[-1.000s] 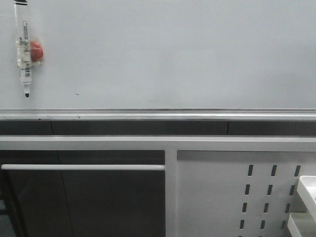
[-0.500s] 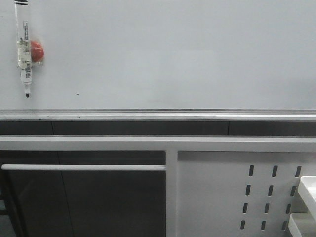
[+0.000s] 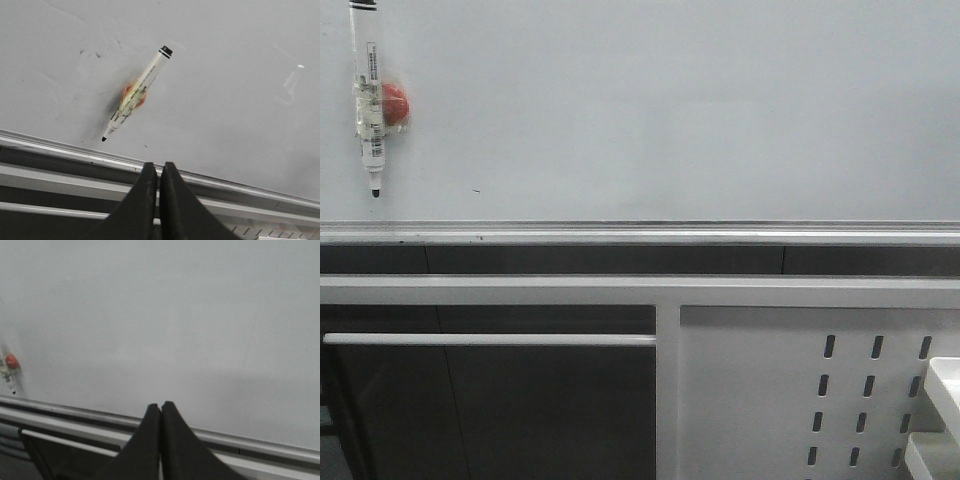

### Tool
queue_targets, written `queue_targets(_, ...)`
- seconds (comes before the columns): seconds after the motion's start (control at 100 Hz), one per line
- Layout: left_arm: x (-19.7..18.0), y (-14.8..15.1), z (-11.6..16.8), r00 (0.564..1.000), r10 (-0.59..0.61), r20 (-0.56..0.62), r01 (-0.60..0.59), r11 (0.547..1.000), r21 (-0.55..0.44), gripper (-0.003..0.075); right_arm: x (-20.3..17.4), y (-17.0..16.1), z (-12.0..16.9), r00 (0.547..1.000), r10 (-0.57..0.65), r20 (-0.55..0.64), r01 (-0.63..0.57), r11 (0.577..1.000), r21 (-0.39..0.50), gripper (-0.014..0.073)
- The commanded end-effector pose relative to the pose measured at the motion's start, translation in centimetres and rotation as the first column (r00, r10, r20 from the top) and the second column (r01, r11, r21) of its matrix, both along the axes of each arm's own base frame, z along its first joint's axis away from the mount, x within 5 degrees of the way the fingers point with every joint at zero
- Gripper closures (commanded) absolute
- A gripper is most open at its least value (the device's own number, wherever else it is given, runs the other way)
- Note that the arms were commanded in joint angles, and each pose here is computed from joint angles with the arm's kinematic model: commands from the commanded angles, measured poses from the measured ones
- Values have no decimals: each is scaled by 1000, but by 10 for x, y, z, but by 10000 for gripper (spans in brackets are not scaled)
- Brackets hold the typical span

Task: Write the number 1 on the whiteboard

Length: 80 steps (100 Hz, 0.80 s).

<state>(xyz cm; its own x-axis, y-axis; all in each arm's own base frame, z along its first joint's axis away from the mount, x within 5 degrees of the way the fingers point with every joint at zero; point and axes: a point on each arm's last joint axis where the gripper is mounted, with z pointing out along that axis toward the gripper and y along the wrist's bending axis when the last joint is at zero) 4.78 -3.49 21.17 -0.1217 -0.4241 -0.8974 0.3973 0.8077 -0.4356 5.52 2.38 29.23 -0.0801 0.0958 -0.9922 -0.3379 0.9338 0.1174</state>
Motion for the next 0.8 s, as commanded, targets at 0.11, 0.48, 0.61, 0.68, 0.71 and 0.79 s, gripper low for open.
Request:
queue_targets(0.11,5,-4,19,999,-36,-19,37,996,80,740,-1,-1,15,998,-6,61,8,1000,-21,672)
queue_targets(0.48,30,-6,73,993,-81,87,21,837,546,739,-1,-2,19,993,-11,120,21,997,-79,670)
queue_targets(0.61,35,-8,72,986,-125,108,22,747,665,673,-1,-1,18,993,-8,114,15,998,-66,568)
queue_targets(0.68,38,-12,68,982,-166,86,58,707,705,562,-1,-1,18,994,-4,106,11,998,-67,457)
queue_targets(0.71,40,-13,66,980,-184,81,67,677,733,493,-1,-1,17,995,-1,101,8,998,-69,411)
queue_targets(0.79,42,-18,62,959,-276,69,85,508,857,361,-2,0,16,996,5,86,1,997,-74,306)
